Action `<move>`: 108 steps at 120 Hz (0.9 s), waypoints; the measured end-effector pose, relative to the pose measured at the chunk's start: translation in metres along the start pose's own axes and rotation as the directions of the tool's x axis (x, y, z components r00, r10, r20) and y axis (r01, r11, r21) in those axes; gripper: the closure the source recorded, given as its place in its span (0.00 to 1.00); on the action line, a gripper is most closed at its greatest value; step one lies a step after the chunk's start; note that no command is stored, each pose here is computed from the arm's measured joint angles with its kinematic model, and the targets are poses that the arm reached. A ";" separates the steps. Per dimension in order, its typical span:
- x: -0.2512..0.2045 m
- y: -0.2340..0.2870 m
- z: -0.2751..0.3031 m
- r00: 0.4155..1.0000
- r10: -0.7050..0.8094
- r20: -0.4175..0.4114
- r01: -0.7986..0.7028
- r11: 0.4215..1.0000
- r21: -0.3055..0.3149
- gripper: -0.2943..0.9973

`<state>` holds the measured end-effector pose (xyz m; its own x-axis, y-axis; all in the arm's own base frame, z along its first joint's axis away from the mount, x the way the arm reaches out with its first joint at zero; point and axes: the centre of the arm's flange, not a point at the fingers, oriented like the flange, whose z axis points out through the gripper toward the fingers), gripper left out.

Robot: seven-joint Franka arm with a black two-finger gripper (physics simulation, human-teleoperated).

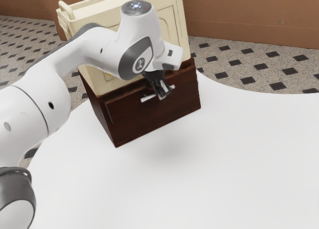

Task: Pull the drawer handle with one arm to open the drawer

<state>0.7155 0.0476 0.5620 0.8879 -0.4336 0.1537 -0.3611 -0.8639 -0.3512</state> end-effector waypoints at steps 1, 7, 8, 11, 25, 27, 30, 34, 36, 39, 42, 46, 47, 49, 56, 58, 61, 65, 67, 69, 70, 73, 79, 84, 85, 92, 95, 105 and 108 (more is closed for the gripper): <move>0.000 0.000 0.000 1.000 -0.001 0.000 0.001 1.000 -0.001 0.74; 0.001 0.003 -0.003 1.000 -0.004 -0.002 0.004 1.000 -0.008 0.77; 0.001 0.004 -0.003 1.000 -0.004 -0.002 0.004 1.000 -0.009 0.77; 0.001 0.004 -0.004 1.000 -0.006 -0.003 0.006 1.000 -0.012 0.78; 0.000 0.008 -0.007 1.000 -0.012 0.001 0.012 1.000 -0.024 0.81; 0.001 0.009 -0.007 1.000 -0.012 0.001 0.012 1.000 -0.025 0.81; 0.001 0.011 -0.007 1.000 -0.012 0.003 0.012 1.000 -0.027 0.81; 0.001 0.013 -0.008 1.000 -0.011 0.002 0.011 0.999 -0.031 0.82; 0.001 0.015 -0.009 1.000 -0.010 0.002 0.010 0.999 -0.033 0.82; 0.001 0.017 -0.009 1.000 -0.009 0.003 0.009 0.999 -0.037 0.82; 0.001 0.019 -0.010 1.000 -0.007 0.003 0.007 0.999 -0.039 0.83; 0.002 0.023 -0.012 1.000 -0.004 0.001 0.004 0.999 -0.044 0.84; 0.002 0.024 -0.012 1.000 -0.004 0.001 0.004 0.999 -0.045 0.84; 0.002 0.024 -0.013 1.000 -0.004 0.002 0.004 0.999 -0.047 0.84; 0.002 0.030 -0.014 1.000 -0.001 0.004 0.001 0.998 -0.056 0.84; 0.002 0.032 -0.015 1.000 0.001 0.004 -0.001 0.998 -0.058 0.84; 0.002 0.035 -0.016 1.000 0.003 0.005 -0.003 0.998 -0.062 0.84; 0.000 0.036 -0.017 1.000 0.003 0.006 -0.002 0.998 -0.067 0.84; 0.000 0.036 -0.018 1.000 0.002 0.008 -0.002 0.998 -0.069 0.84; -0.001 0.038 -0.018 1.000 0.003 0.008 -0.003 0.997 -0.072 0.84; 0.000 0.038 -0.019 1.000 0.004 0.008 -0.004 0.997 -0.073 0.84; 0.000 0.041 -0.020 1.000 0.006 0.008 -0.006 0.997 -0.077 0.84; 0.000 0.046 -0.021 1.000 0.012 0.008 -0.011 0.996 -0.084 0.84; 0.000 0.048 -0.022 1.000 0.012 0.009 -0.011 0.996 -0.088 0.84; 0.000 0.049 -0.023 1.000 0.012 0.009 -0.011 0.996 -0.088 0.84; 0.000 0.051 -0.026 1.000 0.012 0.008 -0.011 0.996 -0.093 0.84; 0.000 0.052 -0.027 1.000 0.013 0.008 -0.012 0.995 -0.095 0.84; -0.001 0.058 -0.027 1.000 0.016 0.015 -0.014 0.994 -0.105 0.84; -0.001 0.060 -0.027 1.000 0.016 0.016 -0.014 0.994 -0.107 0.84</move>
<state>0.6854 -0.0108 0.5657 0.8864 -0.4434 0.1330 -0.4024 -0.8800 -0.2522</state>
